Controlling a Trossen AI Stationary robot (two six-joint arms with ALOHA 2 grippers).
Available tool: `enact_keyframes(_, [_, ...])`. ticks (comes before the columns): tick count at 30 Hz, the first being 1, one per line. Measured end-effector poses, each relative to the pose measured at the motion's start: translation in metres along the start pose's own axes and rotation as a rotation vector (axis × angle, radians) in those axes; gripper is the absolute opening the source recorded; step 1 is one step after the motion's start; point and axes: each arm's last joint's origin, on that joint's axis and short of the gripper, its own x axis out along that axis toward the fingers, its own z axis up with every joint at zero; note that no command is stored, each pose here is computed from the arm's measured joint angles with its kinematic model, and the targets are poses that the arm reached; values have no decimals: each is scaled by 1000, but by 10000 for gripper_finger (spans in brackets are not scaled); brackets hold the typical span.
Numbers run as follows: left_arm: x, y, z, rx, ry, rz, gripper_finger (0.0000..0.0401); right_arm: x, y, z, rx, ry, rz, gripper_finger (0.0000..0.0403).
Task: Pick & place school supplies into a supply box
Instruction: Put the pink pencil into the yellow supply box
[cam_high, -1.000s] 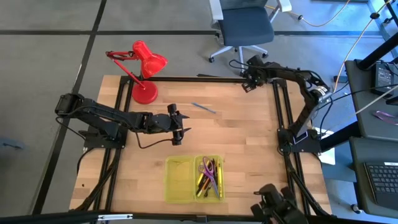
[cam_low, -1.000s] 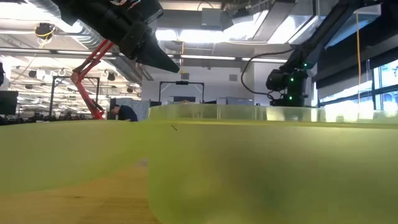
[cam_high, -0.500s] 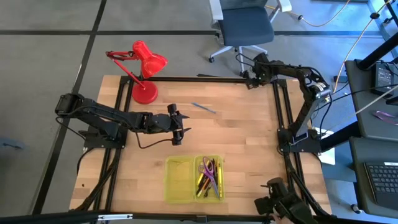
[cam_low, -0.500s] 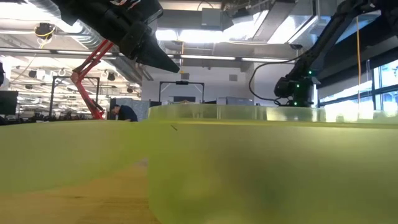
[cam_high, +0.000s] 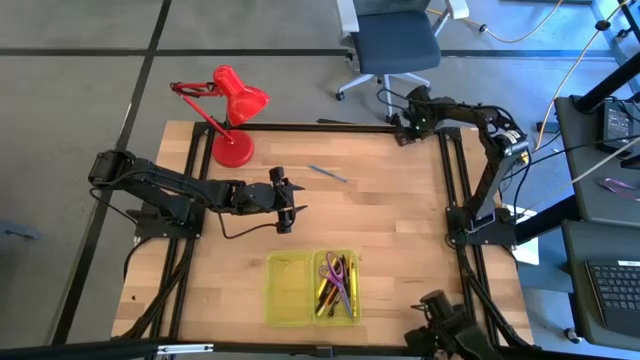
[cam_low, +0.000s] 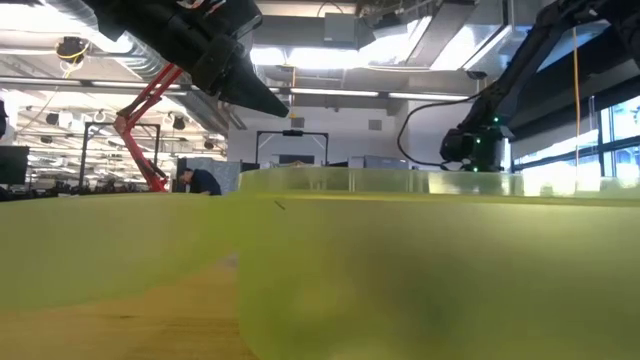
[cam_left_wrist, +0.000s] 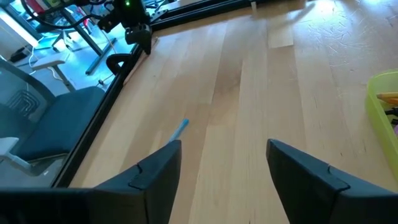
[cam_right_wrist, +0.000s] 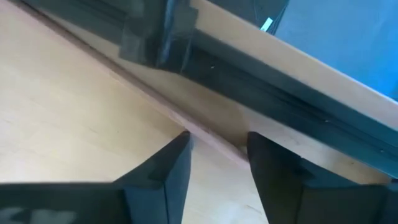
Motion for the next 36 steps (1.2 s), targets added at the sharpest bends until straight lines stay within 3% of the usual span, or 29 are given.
enact_keyframes(7, [0, 0, 0, 0, 0, 0, 228, 0, 32, -5, -103, 27, -64, 96])
enact_keyframes(14, [0, 0, 0, 0, 0, -2, 228, -2, 64, -15, -215, 94, 1, 30])
enact_keyframes(28, [0, 0, 0, -2, -1, -3, 227, -7, 137, -42, -274, 94, -125, 22])
enact_keyframes(36, [0, 0, 0, -3, -1, -4, 229, -8, 143, -48, -288, 123, -112, 21])
